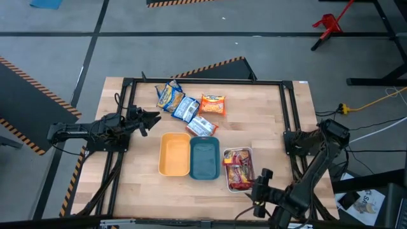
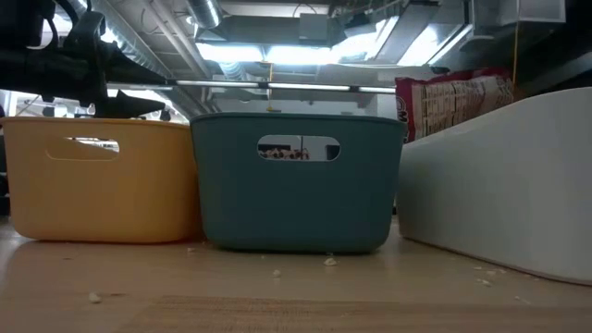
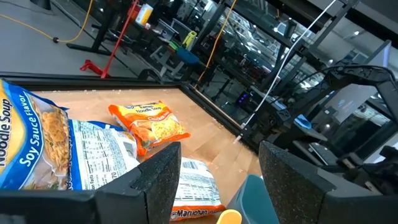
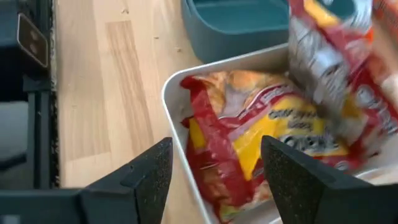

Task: Sort Maruchan noodles
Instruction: Put the red noodle pack into the white bin

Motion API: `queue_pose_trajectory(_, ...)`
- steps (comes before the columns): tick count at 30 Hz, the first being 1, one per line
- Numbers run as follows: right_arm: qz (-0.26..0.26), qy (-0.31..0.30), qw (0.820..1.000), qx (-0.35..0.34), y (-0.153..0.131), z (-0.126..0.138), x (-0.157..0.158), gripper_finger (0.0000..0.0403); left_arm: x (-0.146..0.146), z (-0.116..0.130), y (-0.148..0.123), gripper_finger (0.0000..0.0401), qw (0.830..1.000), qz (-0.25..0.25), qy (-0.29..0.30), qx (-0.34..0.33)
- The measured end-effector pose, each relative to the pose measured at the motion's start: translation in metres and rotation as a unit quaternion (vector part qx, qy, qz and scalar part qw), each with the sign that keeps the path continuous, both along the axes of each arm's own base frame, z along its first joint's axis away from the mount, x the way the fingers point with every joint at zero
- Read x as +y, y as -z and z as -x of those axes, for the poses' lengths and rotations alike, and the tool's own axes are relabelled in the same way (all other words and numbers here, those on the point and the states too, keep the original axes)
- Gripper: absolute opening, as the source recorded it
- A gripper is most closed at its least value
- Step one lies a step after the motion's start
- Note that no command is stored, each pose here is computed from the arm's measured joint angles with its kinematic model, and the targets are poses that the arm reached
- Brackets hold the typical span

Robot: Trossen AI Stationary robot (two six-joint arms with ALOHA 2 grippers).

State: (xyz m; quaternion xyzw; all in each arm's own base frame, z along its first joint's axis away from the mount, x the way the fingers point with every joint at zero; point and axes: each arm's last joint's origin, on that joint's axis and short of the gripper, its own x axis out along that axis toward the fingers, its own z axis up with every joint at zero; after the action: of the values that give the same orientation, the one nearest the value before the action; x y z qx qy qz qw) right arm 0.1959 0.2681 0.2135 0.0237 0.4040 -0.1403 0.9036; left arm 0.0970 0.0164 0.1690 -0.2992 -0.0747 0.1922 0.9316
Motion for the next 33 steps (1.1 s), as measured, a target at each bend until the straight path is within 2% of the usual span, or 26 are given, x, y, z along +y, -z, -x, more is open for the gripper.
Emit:
queue_pose_trajectory(8, -0.041, -0.025, 0.997, 0.058, 0.032, -0.003, 0.01, 0.023, 0.0, 0.0, 0.0, 0.0212, 1.0, -0.006, 0.002, 0.003)
queue_pose_trajectory(15, 0.018, -0.009, 0.998, 0.067, 0.051, -0.009, 0.006, 0.023, 0.0, 0.0, 0.0, 0.0212, 1.0, -0.012, 0.002, 0.006)
queue_pose_trajectory(20, 0.054, 0.006, 0.995, 0.081, 0.064, -0.023, -0.005, 0.023, 0.0, 0.0, 0.0, 0.0212, 1.0, -0.012, 0.0, 0.005)
queue_pose_trajectory(27, 0.072, 0.032, 0.993, 0.089, 0.073, -0.04, -0.019, 0.023, 0.0, 0.0, 0.0, 0.0212, 1.0, -0.012, 0.0, 0.005)
queue_pose_trajectory(33, 0.086, 0.04, 0.991, 0.097, 0.073, -0.045, -0.026, 0.023, 0.0, 0.0, 0.0, 0.0212, 1.0, -0.012, 0.0, 0.005)
